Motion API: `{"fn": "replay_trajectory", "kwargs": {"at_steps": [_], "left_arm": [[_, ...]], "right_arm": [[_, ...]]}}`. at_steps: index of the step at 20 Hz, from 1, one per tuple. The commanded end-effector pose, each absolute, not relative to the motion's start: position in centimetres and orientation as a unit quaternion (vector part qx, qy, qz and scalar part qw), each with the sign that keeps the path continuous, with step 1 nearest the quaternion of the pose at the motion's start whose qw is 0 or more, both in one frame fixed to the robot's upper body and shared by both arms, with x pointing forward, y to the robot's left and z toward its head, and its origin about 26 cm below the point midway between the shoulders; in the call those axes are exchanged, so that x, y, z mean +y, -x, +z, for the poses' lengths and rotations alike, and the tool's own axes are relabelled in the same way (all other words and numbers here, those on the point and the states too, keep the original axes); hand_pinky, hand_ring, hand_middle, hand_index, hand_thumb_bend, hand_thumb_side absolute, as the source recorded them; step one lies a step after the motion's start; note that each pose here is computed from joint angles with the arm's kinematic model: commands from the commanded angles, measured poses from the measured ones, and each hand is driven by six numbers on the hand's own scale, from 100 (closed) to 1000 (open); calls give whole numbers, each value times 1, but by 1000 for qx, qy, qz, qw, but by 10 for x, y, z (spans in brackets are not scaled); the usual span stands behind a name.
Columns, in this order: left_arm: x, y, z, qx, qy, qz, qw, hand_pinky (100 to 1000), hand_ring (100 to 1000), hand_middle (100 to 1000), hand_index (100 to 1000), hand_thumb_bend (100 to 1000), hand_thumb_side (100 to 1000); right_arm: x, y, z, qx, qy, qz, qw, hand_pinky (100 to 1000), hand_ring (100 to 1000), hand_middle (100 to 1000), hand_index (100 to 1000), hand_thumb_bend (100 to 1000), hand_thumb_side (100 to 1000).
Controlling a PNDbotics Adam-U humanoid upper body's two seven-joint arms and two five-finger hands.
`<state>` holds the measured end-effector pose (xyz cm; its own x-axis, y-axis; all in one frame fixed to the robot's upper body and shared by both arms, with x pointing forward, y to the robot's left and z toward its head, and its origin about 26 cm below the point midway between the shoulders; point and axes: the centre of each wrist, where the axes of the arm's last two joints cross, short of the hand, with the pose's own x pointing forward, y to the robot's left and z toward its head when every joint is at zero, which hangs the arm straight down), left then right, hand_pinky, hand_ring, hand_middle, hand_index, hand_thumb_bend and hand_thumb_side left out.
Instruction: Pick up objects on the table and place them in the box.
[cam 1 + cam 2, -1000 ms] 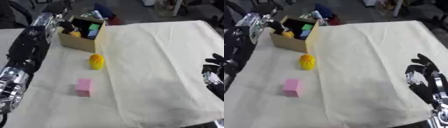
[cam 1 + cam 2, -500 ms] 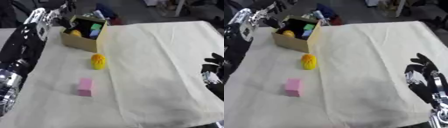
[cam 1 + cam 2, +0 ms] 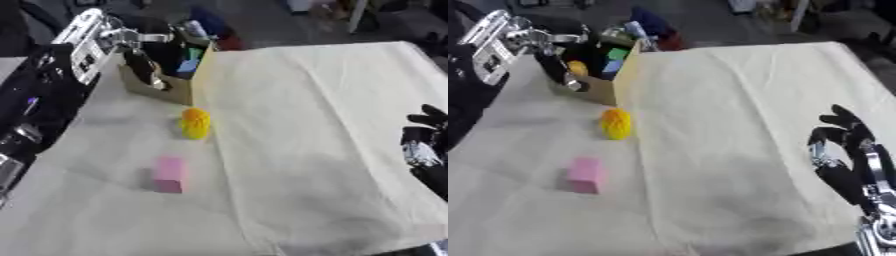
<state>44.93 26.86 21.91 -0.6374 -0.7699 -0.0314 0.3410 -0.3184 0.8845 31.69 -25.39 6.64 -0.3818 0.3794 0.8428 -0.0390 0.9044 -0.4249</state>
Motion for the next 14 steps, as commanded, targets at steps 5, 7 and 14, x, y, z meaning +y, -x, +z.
{"fn": "replay_trajectory", "kwargs": {"at_steps": [5,7,14], "left_arm": [[250,-455,201,-426,-224,-809,337,783,730,750,849,505,176],[248,-459,188,-414,-224,-815,339,786,733,755,851,515,180],[254,-466,152,-389,-223,-818,359,776,728,770,865,507,167]], "right_arm": [[-254,-319,75,-816,107,194,534,857,775,790,940,100,433],[-254,-319,75,-816,107,193,534,857,775,790,940,100,433],[-253,-320,75,-818,104,193,532,857,775,790,940,100,433]]}}
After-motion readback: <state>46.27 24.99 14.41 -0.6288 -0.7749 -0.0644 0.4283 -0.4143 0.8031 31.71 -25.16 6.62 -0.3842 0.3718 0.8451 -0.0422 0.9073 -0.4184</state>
